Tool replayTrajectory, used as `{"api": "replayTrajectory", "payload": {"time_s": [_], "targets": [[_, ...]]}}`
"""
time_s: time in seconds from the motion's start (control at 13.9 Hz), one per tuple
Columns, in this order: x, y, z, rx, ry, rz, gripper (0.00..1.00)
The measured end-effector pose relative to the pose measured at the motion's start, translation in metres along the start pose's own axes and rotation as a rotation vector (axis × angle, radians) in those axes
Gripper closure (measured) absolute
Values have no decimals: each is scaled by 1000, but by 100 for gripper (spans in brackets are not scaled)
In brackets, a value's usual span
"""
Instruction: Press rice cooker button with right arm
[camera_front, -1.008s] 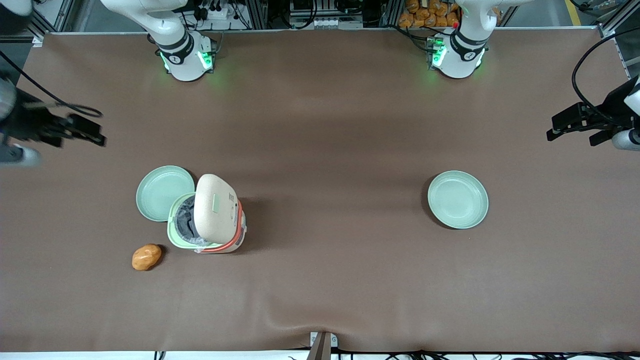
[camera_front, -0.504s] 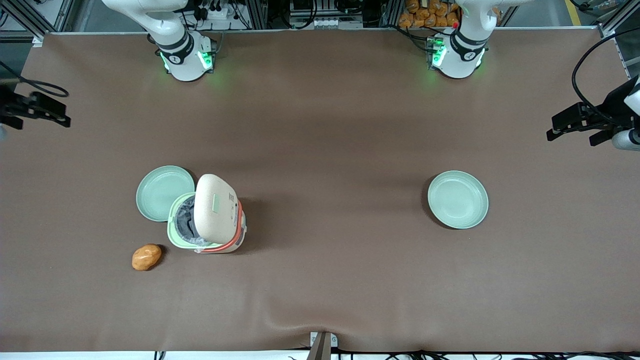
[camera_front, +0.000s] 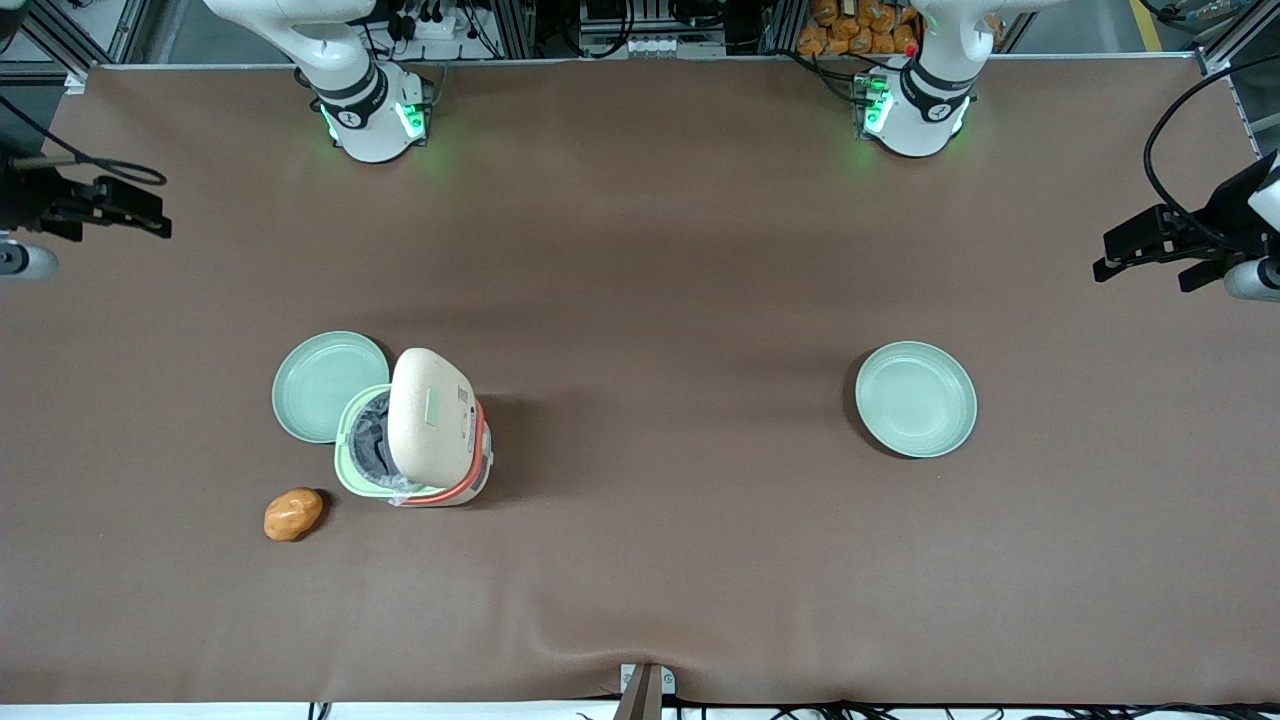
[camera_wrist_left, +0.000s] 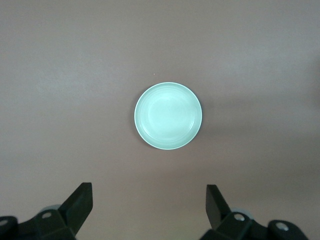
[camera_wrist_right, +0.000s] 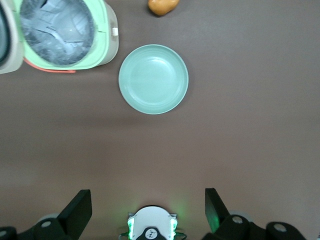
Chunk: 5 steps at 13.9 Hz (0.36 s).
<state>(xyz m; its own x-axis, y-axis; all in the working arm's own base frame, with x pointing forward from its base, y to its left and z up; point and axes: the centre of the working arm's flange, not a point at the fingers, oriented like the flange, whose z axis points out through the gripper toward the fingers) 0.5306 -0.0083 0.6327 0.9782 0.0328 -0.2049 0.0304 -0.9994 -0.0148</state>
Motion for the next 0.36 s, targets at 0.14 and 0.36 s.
{"api": "replayTrajectory", "payload": {"time_s": [0.14, 0.36], "targets": [[-7, -3, -6, 18, 8, -2, 0], [-8, -3, -8, 20, 10, -2, 0]]}}
